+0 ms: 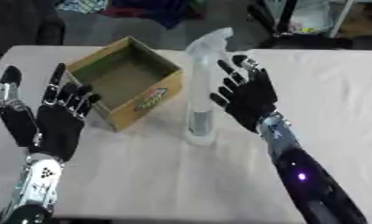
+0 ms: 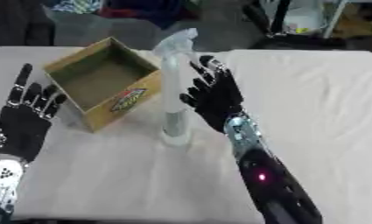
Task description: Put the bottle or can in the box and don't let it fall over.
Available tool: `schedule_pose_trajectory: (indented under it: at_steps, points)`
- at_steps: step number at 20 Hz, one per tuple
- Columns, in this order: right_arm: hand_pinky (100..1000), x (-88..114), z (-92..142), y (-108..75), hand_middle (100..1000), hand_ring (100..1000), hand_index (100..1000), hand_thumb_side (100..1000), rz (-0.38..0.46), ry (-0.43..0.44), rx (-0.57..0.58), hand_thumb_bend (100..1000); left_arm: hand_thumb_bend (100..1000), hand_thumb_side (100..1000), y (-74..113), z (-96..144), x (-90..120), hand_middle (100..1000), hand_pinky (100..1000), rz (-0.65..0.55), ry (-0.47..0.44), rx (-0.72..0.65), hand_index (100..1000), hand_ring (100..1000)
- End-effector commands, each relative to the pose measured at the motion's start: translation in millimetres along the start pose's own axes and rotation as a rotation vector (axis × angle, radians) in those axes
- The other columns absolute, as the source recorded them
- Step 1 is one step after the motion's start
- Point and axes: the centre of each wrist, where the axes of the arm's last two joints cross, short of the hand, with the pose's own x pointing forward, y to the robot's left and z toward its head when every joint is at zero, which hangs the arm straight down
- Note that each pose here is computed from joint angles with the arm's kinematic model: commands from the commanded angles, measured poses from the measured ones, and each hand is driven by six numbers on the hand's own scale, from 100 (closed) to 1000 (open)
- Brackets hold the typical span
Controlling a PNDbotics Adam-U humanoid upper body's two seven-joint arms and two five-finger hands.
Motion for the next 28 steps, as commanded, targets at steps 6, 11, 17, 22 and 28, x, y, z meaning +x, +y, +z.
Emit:
schedule_pose_trajectory:
  at_steps: [6,11,17,22,28]
  points:
    - [293,13.4,-4.0,14.5,100,100,1000,418,0.007,-0.024,0.055,100,371,827,-4.7,-3.3,6.0,410,597,-0.007,-0.011,-0.025,1000,588]
    - [292,16.8,-4.6,23.2,100,100,1000,409,-0.007,-0.034,0.087,100,372,827,-4.5,-3.1,6.1,410,598,-0.007,-0.012,-0.024,1000,588]
    - [292,18.9,-4.3,27.8,100,100,1000,408,-0.017,-0.035,0.098,100,372,827,-4.5,-3.0,6.1,410,598,-0.008,-0.013,-0.024,1000,588]
    - [288,21.8,-4.6,36.5,100,100,1000,392,-0.035,-0.044,0.135,100,373,826,-4.4,-2.8,6.0,409,597,-0.007,-0.013,-0.022,1000,585]
    - [286,26.8,-3.7,45.6,100,100,1000,382,-0.058,-0.055,0.160,100,373,828,-4.3,-2.6,5.7,409,598,-0.007,-0.012,-0.021,1000,585]
